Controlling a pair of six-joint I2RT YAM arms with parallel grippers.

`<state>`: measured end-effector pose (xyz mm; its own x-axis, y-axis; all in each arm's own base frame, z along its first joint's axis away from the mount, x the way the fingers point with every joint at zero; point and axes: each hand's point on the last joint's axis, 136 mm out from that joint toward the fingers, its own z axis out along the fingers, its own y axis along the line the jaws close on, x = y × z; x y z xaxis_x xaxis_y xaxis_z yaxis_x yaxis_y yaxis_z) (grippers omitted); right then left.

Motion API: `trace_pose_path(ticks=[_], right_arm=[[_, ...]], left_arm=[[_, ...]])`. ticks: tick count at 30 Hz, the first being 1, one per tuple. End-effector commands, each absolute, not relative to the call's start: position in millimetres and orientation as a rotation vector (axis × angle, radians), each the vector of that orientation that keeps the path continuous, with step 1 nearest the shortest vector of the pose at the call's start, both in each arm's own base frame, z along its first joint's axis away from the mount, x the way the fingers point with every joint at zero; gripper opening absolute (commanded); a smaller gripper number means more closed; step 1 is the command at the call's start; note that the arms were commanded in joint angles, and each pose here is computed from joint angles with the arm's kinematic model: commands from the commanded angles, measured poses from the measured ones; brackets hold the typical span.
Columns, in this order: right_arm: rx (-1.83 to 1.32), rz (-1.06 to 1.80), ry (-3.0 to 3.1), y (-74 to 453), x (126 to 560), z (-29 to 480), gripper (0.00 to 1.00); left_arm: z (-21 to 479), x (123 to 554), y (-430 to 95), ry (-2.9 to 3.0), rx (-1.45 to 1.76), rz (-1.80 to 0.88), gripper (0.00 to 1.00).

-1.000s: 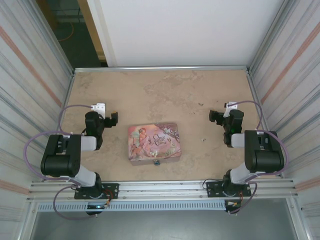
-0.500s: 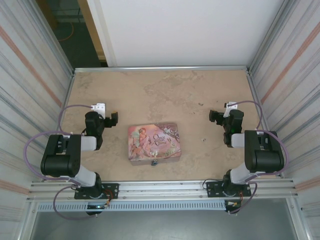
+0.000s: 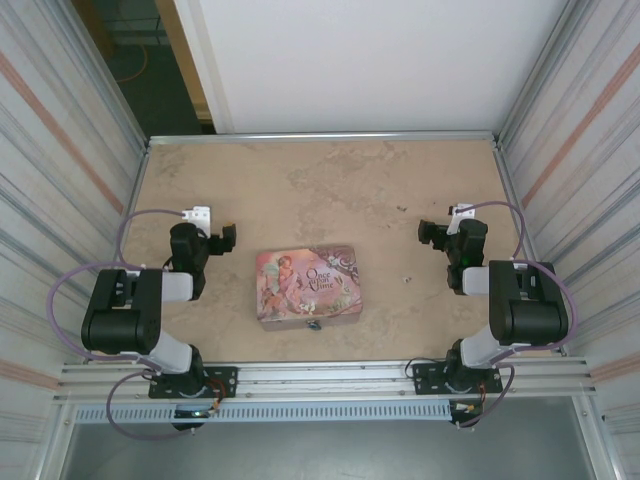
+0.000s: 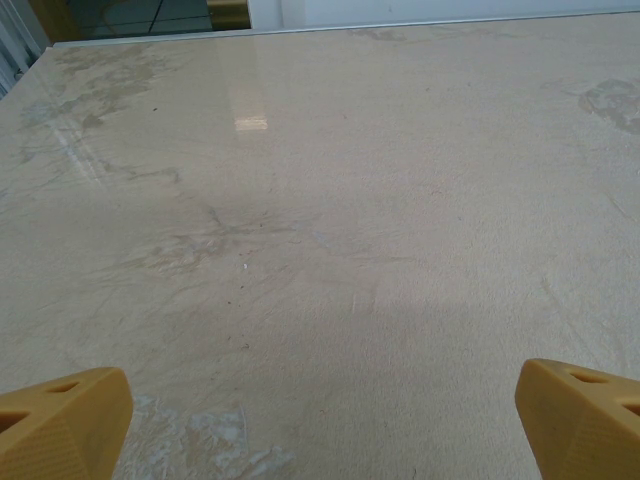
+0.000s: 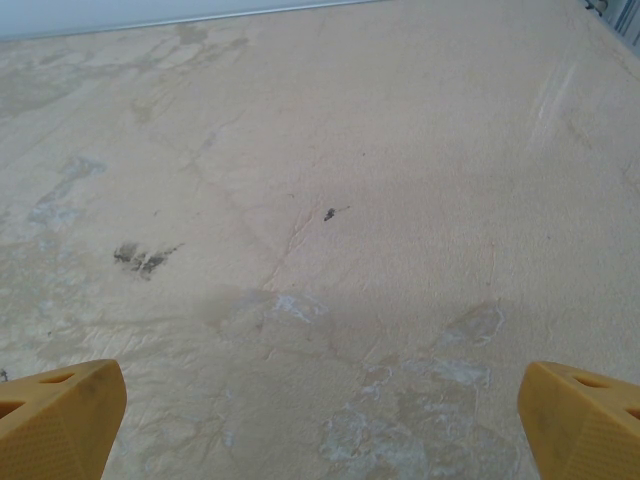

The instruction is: Unlock a padlock with a key

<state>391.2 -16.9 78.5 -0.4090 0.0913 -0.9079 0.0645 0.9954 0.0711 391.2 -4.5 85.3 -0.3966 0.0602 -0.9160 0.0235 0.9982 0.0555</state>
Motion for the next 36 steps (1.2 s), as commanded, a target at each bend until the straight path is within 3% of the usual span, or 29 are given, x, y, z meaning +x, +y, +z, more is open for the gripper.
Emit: trace_pose_path(ticks=[1, 10, 19, 27, 36], right_arm=[[0.136, 0.036, 1.994, -19, 395, 84, 0.99], [0.161, 0.024, 1.982, -21, 386, 121, 0.99], [0.261, 0.312, 2.07, 12, 353, 172, 0.99], [0.168, 0.677, 2.235, 86, 300, 186, 0.99], [0.158, 1.003, 2.468, 155, 246, 149, 0.99]], left_arm=[[104, 396, -7, 1.966, 0.069, 0.038, 0.99], [158, 382, -12, 1.944, 0.034, 0.092, 0.99], [186, 362, -34, 2.183, -0.199, -0.208, 0.99], [166, 303, -91, 2.398, -0.254, -0.68, 0.99], [136, 233, -132, 2.62, -0.241, -0.812, 0.99]])
